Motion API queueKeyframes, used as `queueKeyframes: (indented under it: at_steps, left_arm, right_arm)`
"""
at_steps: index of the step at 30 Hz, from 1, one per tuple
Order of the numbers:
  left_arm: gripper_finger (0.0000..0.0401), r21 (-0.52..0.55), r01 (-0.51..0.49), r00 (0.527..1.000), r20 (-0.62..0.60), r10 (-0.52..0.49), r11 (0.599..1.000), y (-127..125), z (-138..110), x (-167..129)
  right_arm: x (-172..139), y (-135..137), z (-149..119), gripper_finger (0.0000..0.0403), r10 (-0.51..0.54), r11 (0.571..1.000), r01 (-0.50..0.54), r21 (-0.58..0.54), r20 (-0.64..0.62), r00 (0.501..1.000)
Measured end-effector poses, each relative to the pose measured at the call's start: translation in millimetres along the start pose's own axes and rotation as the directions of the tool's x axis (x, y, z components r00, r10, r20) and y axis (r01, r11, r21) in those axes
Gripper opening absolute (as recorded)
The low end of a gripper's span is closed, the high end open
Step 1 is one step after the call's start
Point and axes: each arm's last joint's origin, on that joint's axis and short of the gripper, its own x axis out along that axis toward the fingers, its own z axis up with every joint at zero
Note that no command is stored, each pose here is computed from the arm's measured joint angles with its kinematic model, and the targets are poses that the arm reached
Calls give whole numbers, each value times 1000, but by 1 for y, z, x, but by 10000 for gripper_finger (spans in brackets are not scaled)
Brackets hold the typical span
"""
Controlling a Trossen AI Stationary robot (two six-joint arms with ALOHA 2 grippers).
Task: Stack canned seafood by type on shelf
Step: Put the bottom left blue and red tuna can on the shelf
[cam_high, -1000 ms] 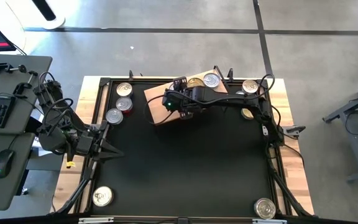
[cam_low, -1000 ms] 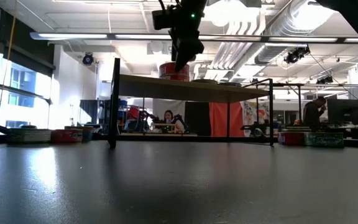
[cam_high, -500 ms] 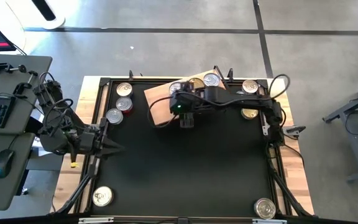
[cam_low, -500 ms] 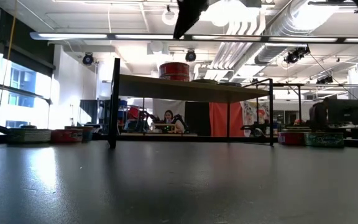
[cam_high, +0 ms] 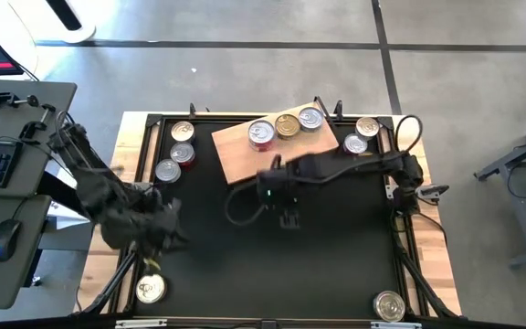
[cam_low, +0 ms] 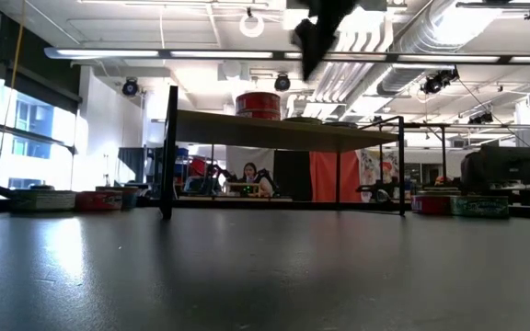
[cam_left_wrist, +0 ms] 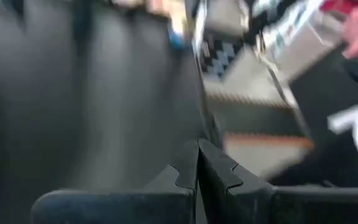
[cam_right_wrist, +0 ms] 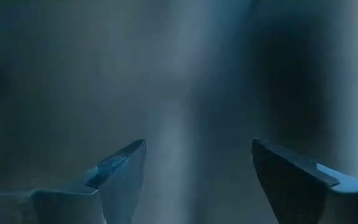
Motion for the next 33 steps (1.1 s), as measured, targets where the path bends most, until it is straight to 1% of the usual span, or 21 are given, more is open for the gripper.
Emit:
queueKeyframes:
  at_steps: [2, 3, 5, 7, 8, 10, 12, 14, 16, 17, 19, 20, 21, 23, 24, 25, 26, 28, 30, 31, 33]
  left_arm:
    - [0, -128, 13, 992, -124, -29, 992, -10, -16, 13]
    - [0, -188, 1, 982, -186, -37, 982, -16, -25, 19]
    - [0, -274, -42, 949, -310, -47, 961, -27, -45, 30]
    - [0, -337, -130, 908, -418, -25, 933, -35, -65, 36]
    - [0, -365, -192, 885, -465, 0, 911, -37, -75, 37]
    - [0, -428, -304, 845, -533, 34, 851, -41, -90, 39]
    - [0, -484, -403, 811, -582, 57, 777, -45, -103, 39]
    - [0, -517, -485, 783, -615, 88, 705, -47, -113, 41]
    - [0, -518, -560, 748, -651, 126, 647, -47, -123, 43]
    - [0, -511, -598, 724, -674, 143, 618, -47, -128, 45]
    - [0, -482, -676, 664, -726, 177, 557, -46, -137, 50]
    - [0, -466, -707, 633, -753, 181, 532, -46, -141, 53]
    - [0, -449, -728, 607, -774, 181, 518, -46, -145, 57]
    - [0, -411, -763, 556, -811, 182, 499, -46, -151, 61]
    - [0, -391, -776, 534, -825, 184, 495, -46, -154, 63]
    - [0, -378, -784, 519, -834, 187, 492, -46, -155, 65]
    - [0, -367, -795, 505, -842, 191, 483, -45, -156, 68]
    - [0, -348, -820, 476, -855, 204, 454, -42, -157, 72]
    - [0, -333, -839, 458, -859, 228, 430, -38, -157, 75]
    - [0, -328, -842, 453, -861, 231, 428, -36, -156, 77]
    - [0, -343, -834, 466, -857, 220, 432, -35, -153, 82]
  right_arm:
    - [22, 11, -16, 284, 39, 999, -39, 2, -105, 994]
    - [32, 17, -26, 284, 53, 999, -53, 3, -141, 989]
    - [49, 29, -45, 284, 81, 997, -79, 19, -184, 980]
    - [57, 39, -64, 284, 117, 993, -112, 42, -187, 975]
    - [60, 43, -73, 284, 139, 990, -131, 60, -179, 974]
    - [63, 52, -87, 284, 184, 980, -170, 99, -155, 971]
    - [63, 61, -98, 284, 216, 971, -200, 133, -114, 970]
    - [62, 70, -107, 283, 204, 966, -192, 176, -58, 977]
    - [60, 78, -113, 274, 162, 965, -160, 209, 7, 987]
    - [60, 82, -116, 261, 124, 965, -128, 229, 32, 992]
    - [59, 87, -120, 218, 59, 959, -75, 275, 66, 996]
    - [58, 89, -122, 185, 39, 955, -60, 290, 78, 996]
    - [57, 91, -124, 147, 29, 953, -53, 299, 84, 996]
    - [58, 94, -128, 55, 9, 950, -37, 308, 92, 996]
    - [59, 95, -130, 29, 2, 950, -28, 309, 84, 996]
    - [61, 96, -132, 20, -1, 948, -23, 316, 77, 997]
    - [62, 96, -133, 22, -5, 943, -19, 332, 74, 997]
    - [63, 97, -135, 25, -10, 939, -13, 343, 67, 998]
    - [63, 99, -136, 13, -7, 941, -16, 337, 68, 998]
    - [63, 100, -136, 7, -4, 942, -19, 335, 68, 998]
    - [60, 103, -138, 4, 7, 941, -31, 336, 71, 997]
